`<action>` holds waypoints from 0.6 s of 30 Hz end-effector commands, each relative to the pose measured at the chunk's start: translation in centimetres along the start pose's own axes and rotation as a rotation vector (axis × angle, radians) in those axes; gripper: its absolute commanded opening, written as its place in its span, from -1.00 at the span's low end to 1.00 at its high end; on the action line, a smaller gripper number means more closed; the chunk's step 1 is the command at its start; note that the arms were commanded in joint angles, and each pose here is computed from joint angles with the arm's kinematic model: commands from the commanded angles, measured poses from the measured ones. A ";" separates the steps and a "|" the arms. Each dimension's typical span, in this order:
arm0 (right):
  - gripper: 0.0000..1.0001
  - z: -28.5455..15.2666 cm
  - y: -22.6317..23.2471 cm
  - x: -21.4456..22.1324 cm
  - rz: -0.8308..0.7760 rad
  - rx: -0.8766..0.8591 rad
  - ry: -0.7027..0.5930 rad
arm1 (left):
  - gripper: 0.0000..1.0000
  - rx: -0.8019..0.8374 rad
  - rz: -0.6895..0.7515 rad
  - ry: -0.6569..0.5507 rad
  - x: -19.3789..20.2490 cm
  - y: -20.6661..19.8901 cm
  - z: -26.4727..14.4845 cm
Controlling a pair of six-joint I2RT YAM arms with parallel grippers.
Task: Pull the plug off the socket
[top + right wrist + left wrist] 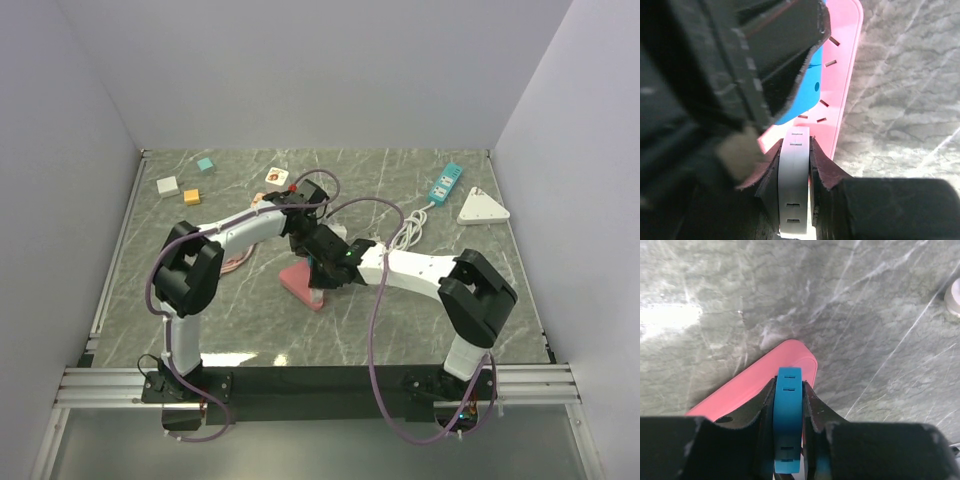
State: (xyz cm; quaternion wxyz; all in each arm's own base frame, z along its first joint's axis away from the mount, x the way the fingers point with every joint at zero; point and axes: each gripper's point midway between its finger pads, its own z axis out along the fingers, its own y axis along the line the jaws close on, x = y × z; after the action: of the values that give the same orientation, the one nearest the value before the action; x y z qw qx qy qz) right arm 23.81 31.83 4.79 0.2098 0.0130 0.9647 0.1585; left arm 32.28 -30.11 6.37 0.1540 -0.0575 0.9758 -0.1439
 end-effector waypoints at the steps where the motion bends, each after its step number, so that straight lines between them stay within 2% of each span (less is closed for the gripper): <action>1: -1.00 4.1 -3.7 4.4 -0.017 0.122 0.134 | -0.99 0.162 -0.041 0.048 0.0 -3.8 -2.9; 11: -1.00 5.1 -4.1 5.9 -0.082 0.130 0.211 | -0.99 0.312 -0.078 0.037 -2.4 -5.9 -7.6; 18: -1.00 6.0 -4.8 6.6 -0.152 0.165 0.261 | -0.99 0.379 -0.101 0.044 -3.2 -6.7 -9.2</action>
State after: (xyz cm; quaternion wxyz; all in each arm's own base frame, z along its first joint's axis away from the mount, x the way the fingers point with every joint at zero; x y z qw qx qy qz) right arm 24.87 34.11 4.14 0.1964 -0.0196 0.9644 0.1762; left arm 33.37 -27.39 6.83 0.1240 -0.0913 0.9766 -0.1498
